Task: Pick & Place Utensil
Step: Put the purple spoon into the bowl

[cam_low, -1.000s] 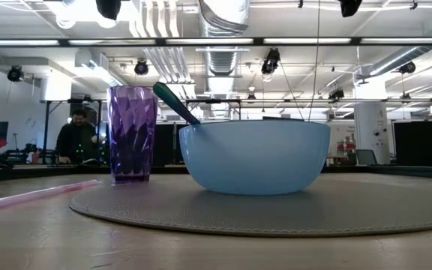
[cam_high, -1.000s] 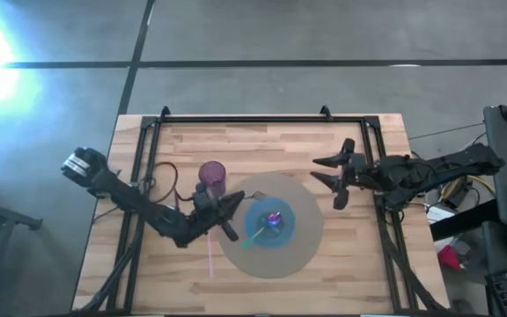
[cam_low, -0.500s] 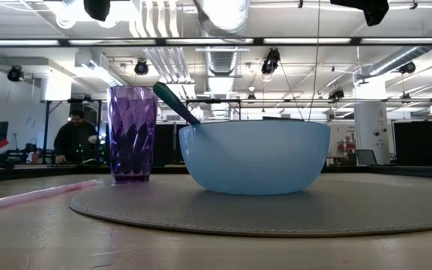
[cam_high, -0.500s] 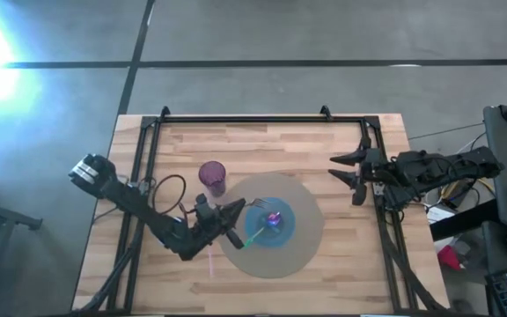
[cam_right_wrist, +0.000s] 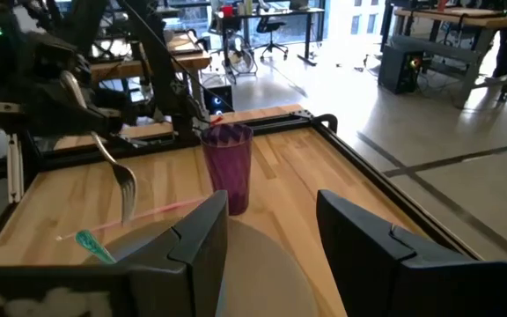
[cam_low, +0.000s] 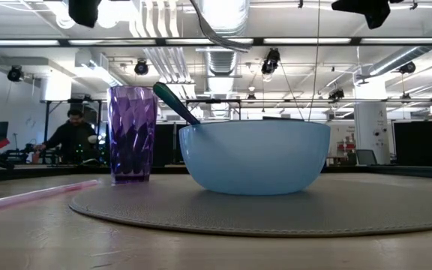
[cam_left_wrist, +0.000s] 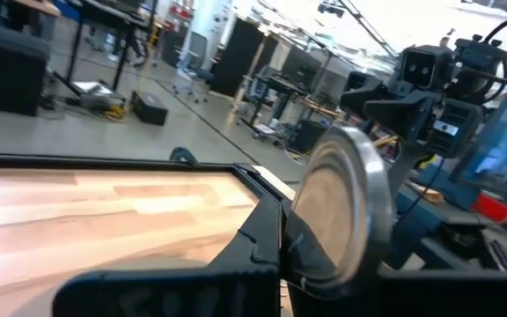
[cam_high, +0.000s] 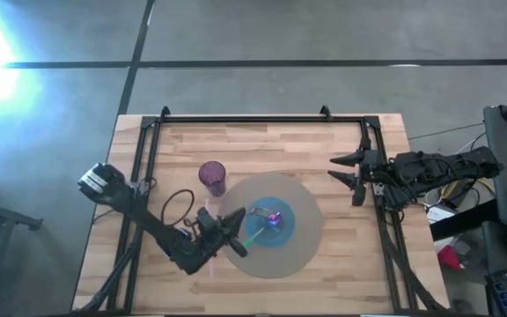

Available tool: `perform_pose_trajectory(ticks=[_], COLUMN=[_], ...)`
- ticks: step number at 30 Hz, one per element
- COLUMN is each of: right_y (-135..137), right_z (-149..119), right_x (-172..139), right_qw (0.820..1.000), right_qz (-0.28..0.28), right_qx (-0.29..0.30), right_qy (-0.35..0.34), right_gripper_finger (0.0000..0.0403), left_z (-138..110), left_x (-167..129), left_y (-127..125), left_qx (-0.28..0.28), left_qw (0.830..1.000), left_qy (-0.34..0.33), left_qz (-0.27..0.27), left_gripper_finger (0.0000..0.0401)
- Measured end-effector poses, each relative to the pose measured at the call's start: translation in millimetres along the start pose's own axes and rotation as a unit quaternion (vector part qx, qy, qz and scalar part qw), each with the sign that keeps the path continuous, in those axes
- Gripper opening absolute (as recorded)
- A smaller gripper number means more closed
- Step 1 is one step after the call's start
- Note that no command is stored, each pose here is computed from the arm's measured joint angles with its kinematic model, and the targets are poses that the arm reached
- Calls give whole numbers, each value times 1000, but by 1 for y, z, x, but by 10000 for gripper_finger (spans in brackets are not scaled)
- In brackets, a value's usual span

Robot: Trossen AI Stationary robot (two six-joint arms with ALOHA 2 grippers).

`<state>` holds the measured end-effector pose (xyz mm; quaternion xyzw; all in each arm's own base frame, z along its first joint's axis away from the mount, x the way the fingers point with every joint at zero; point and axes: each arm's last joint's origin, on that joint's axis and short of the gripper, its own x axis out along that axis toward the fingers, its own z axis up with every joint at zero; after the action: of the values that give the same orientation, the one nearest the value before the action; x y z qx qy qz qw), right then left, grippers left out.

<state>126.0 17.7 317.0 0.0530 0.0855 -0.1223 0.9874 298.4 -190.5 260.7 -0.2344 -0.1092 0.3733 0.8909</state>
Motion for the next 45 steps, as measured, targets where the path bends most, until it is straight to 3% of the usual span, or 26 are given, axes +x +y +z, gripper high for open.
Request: perform_pose_trajectory(ticks=[10, 18, 45], right_y=[0, 0, 5], right_z=[-2, -2, -6], right_x=[0, 2, 11], right_qw=[1000, 1000, 999], right_qz=[-1, -1, -5], right_qx=[-4, -4, -28], right_qy=[9, 11, 31], right_gripper_finger=[173, 172, 172], left_z=[-13, -20, -79], left_x=[-3, -4, 7], left_y=[-18, -13, 6], left_qx=[32, 0, -66], left_qw=[999, 1000, 996], left_qy=[-7, -8, -17], left_qz=[24, 27, 48], left_gripper_finger=[0, 0, 0])
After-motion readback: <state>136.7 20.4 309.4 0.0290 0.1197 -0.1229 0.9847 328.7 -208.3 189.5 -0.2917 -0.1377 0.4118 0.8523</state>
